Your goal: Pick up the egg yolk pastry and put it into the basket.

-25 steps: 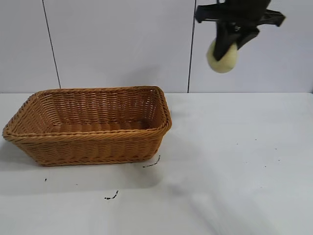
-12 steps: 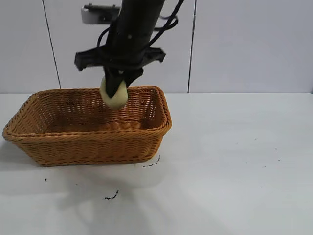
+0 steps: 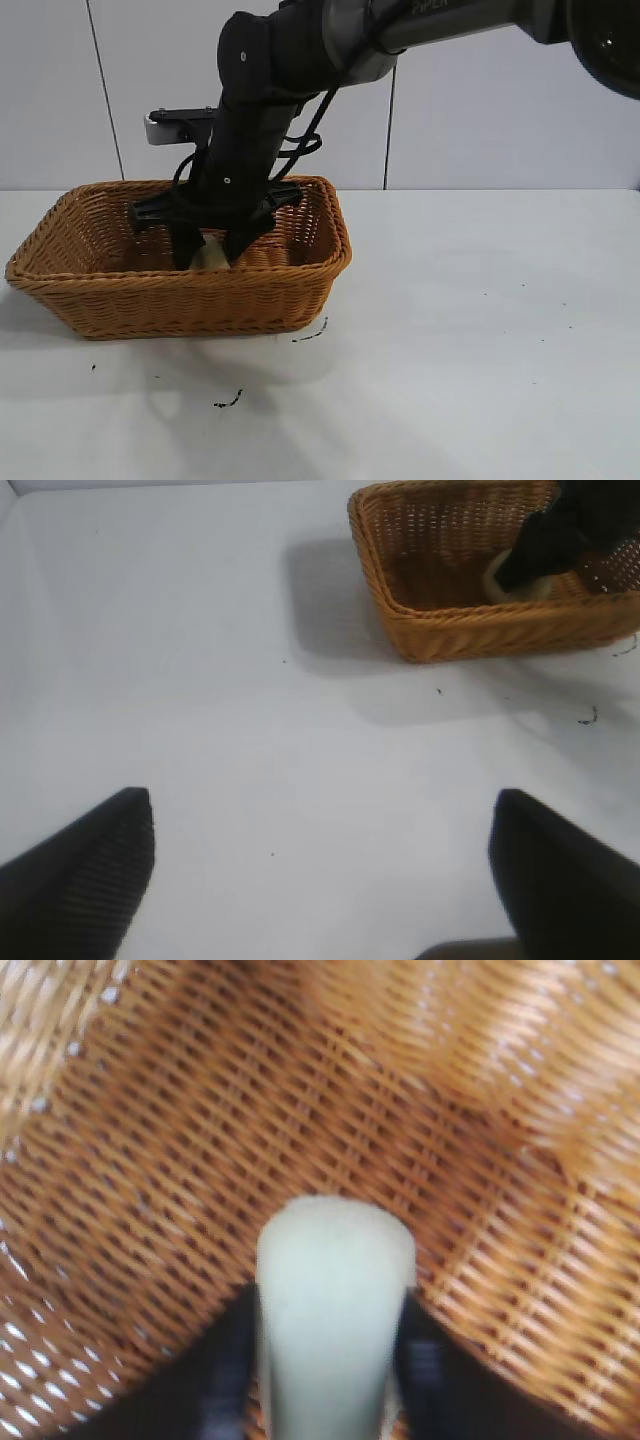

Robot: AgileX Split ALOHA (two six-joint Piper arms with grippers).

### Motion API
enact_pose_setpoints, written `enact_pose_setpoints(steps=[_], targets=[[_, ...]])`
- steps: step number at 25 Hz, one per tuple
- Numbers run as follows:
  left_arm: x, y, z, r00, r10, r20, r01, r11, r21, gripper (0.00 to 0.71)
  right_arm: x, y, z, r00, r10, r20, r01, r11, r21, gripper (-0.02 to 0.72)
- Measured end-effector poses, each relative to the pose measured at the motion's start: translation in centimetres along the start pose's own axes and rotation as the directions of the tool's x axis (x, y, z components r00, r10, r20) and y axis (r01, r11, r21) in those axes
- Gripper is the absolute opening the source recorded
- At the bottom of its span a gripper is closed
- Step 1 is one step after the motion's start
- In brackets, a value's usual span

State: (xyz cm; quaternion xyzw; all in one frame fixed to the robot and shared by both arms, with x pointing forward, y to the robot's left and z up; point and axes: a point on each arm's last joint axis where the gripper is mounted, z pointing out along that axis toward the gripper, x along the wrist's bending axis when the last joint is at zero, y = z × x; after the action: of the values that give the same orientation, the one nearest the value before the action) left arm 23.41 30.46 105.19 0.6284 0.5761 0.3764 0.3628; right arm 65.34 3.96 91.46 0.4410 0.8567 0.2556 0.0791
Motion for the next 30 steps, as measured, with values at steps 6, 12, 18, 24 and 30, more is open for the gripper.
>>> enact_pose_setpoints(steps=[6,12,18,24,30], targets=[[0.0,0.0,0.0,1.000,0.000,0.000,0.000,1.000,0.000,0.693,0.2,2.5,-4.4,1.000,0.000,0.029,0.000,1.000,-0.008,0.637],[0.0,0.0,0.0,1.000,0.000,0.000,0.000,1.000,0.000,0.693,-2.0,4.5,-10.3,0.992,0.024,0.123,-0.025,1.000,0.008,0.644],[0.0,0.0,0.0,1.000,0.000,0.000,0.000,1.000,0.000,0.693,-9.9,4.1,-11.9,0.966,0.155,0.208,-0.164,0.986,0.026,0.645],[0.0,0.0,0.0,1.000,0.000,0.000,0.000,1.000,0.000,0.693,-20.9,1.7,-14.4,0.907,0.303,0.291,-0.320,0.947,0.012,0.645],[0.0,0.0,0.0,1.000,0.000,0.000,0.000,1.000,0.000,0.693,-28.9,-1.8,-17.2,0.837,0.435,0.332,-0.458,0.889,-0.011,0.645]])
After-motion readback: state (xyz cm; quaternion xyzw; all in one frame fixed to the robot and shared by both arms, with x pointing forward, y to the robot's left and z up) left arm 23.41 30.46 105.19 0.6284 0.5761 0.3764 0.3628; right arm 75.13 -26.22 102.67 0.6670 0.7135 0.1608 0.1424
